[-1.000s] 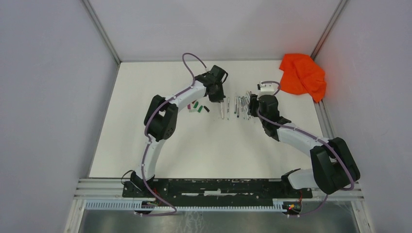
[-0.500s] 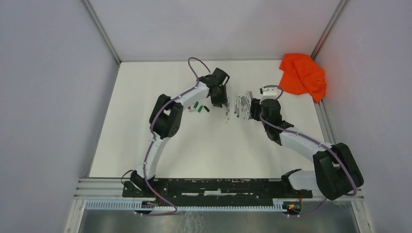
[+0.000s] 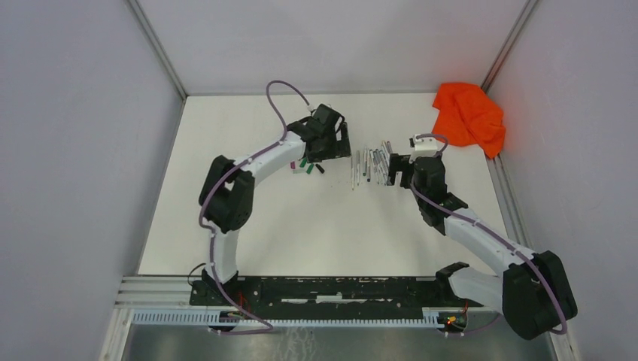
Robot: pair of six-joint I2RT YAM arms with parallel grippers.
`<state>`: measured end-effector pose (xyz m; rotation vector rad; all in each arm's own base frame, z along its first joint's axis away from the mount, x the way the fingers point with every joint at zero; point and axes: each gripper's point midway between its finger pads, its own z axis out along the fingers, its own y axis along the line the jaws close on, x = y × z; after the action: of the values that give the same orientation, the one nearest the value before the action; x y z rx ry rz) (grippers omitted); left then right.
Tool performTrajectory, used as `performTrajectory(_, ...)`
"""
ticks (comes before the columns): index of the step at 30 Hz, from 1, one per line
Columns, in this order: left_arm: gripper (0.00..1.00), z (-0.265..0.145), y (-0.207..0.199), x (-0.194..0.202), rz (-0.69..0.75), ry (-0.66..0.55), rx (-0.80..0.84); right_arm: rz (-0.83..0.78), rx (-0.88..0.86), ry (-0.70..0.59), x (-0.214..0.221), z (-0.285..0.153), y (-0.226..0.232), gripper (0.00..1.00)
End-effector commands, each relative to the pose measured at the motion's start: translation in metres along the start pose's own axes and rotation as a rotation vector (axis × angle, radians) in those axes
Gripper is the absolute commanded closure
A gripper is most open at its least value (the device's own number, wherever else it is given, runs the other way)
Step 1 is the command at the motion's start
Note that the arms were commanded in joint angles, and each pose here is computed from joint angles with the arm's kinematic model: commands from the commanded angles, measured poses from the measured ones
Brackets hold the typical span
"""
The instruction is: Open the pen caps
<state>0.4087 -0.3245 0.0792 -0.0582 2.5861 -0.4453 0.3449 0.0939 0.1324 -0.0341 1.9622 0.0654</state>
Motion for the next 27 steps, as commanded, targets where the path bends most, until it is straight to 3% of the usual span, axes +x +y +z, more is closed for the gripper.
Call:
performTrajectory(1, 0.00, -0.100, -0.015, -0.050, -0.015, -0.352, 0.008, -0.017, 0.036, -0.022, 0.000, -0.017, -0.013, 0.02)
performTrajectory(6, 0.00, -0.180, 0.011, -0.036, -0.030, -0.616, -0.080, -0.021, 0.088, -0.050, 0.006, -0.036, -0.025, 0.02)
performTrajectory(15, 0.00, -0.245, 0.099, 0.014, -0.177, -0.839, -0.209, -0.059, 0.122, -0.065, 0.022, -0.055, -0.030, 0.02)
performTrajectory(27, 0.00, -0.257, 0.146, 0.041, -0.224, -0.903, -0.300, -0.058, 0.180, -0.119, 0.016, -0.069, -0.027, 0.02)
